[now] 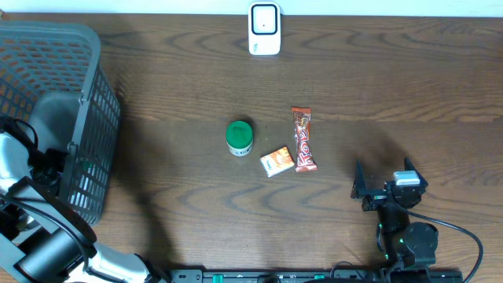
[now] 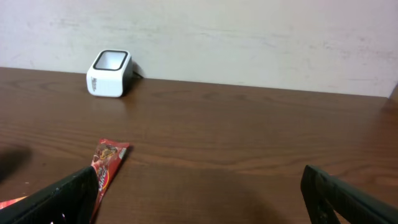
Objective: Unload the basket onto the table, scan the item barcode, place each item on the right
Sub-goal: 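Reach the left gripper into the basket and grasp the white Panadol box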
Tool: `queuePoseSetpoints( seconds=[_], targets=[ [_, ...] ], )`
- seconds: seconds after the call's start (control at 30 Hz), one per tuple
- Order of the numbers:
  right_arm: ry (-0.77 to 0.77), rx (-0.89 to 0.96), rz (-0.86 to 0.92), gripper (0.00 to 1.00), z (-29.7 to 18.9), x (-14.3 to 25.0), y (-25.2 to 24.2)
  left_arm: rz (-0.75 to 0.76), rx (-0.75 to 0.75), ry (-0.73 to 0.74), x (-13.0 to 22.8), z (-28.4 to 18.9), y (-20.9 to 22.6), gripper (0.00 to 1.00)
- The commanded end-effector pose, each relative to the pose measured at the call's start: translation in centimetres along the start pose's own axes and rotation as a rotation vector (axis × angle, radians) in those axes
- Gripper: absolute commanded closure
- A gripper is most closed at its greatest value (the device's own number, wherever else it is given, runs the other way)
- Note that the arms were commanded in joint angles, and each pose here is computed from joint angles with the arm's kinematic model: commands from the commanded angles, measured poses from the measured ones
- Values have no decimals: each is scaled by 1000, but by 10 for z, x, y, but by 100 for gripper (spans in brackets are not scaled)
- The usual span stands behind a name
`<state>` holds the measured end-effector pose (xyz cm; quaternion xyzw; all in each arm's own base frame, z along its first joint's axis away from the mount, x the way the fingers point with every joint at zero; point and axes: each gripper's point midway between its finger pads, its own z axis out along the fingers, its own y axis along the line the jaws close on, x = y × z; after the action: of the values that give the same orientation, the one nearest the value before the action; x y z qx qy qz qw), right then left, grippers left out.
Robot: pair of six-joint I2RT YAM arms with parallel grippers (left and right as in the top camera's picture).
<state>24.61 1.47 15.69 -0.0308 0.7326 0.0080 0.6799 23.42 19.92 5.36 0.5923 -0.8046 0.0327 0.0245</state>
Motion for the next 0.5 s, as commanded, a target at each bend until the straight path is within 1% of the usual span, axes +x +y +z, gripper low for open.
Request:
queuePoseSetpoints(
  seconds=[0.0,0.03,0.1,0.13,0.17,0.27,0.33,0.37,0.43,0.47],
  targets=[
    [-1,14,17,1,0,0,-3,34,56,-36,-3,-15,-11,49],
    [-1,14,17,1,0,0,-3,42,64,-51,-4,-19,-12,46],
    [-1,14,17,1,0,0,-3,58,84,-100,-11,-27,-15,36],
    [-1,14,17,1,0,0,-3,73,75,-135,-16,-31,-13,23],
    [-1,14,17,1,0,0,-3,75,62,-156,-19,-33,-11,21],
    [-1,14,17,1,0,0,-3,108,19,-186,-23,-36,-4,21],
    [-1,14,17,1,0,0,-3,270,54,-162,-17,-36,-13,21],
    [-1,14,17,1,0,0,-3,377,79,-150,-13,-36,-19,21],
    [-1,14,17,1,0,0,-3,498,91,-151,-10,-36,-24,21],
    [-1,14,17,1,0,0,-3,573,85,-159,-10,-36,-25,19]
  ],
)
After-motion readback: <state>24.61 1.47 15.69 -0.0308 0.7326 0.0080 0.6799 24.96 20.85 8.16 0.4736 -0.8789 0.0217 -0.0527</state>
